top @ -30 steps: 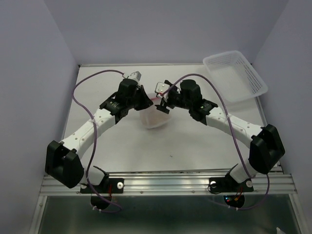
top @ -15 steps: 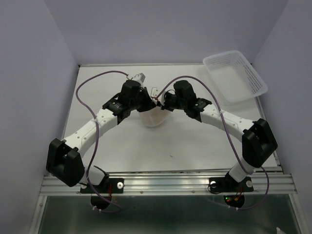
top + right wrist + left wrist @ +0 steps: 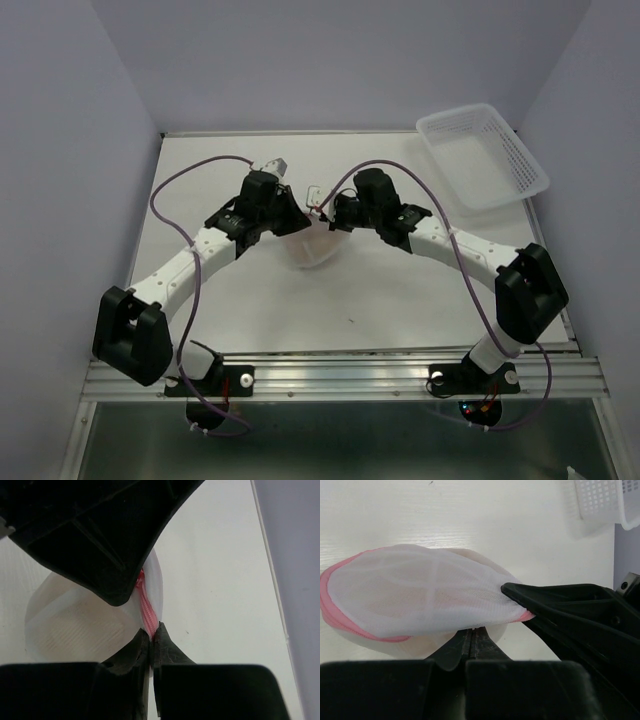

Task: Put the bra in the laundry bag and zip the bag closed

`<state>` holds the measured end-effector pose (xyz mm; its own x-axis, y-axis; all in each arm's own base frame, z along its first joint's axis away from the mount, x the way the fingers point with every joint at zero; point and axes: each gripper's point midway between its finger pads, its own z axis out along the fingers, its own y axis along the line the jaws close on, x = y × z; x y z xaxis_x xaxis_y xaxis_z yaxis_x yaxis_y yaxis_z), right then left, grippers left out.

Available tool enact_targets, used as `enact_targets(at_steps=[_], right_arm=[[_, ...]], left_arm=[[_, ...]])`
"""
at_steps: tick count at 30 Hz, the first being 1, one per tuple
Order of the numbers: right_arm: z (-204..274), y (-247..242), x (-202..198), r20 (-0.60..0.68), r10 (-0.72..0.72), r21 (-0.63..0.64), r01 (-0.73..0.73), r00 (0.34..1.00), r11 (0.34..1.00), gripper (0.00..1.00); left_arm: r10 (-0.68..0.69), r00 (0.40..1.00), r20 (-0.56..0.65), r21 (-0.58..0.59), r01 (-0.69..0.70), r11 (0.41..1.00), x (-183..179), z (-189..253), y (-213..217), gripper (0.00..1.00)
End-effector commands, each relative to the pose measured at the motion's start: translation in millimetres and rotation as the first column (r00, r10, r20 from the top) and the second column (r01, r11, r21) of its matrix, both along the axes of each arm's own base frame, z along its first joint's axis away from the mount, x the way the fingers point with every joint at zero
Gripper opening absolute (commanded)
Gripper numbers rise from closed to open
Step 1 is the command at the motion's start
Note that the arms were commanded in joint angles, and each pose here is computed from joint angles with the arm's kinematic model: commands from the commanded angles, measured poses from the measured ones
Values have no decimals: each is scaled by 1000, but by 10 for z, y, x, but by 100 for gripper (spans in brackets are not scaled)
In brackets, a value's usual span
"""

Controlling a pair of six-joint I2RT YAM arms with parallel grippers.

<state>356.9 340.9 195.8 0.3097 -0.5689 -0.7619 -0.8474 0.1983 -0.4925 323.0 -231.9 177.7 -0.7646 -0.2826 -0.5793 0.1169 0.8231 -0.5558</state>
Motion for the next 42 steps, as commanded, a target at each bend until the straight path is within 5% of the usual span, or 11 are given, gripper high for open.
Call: enact_targets(at_steps=[1,8,13,20,24,33,37,38,39,42], right_arm=[[316,-107,39,83,-26,46,22,996,999,1],[351,-145,45,91,-37,68,31,995,997,1],[409,-117,143,105,-71,97,61,992,993,4],[626,-170,675,175,-290,197,256,941,947,10],[867,-148,993,270,-384,272,313,883,910,14],[306,-145,1056,222,-374,213,329,900,920,22],[-82,-192,826,131,-353,224,319,926,921,31],[-146,-212,770,115,-349,225,318,930,921,47],[-203,-268,664,85,-349,229,323,933,918,49],[-234,-253,343,20,-292,225,280,956,933,68]], left_arm=[[137,991,6,64,-137,988,53,-92,478,0],[157,988,1,82,-157,984,105,-142,608,0],[19,996,88,4,-20,1000,187,85,350,0],[-26,946,323,22,20,1000,870,724,149,0],[-54,935,352,77,29,997,1210,757,138,0],[-135,904,406,121,93,988,1357,543,60,0],[-181,923,339,107,153,982,1174,129,13,0],[-171,933,316,90,150,985,1134,62,18,0],[-195,941,277,81,180,980,1002,-97,10,1],[-204,939,276,69,192,979,722,-165,0,19]])
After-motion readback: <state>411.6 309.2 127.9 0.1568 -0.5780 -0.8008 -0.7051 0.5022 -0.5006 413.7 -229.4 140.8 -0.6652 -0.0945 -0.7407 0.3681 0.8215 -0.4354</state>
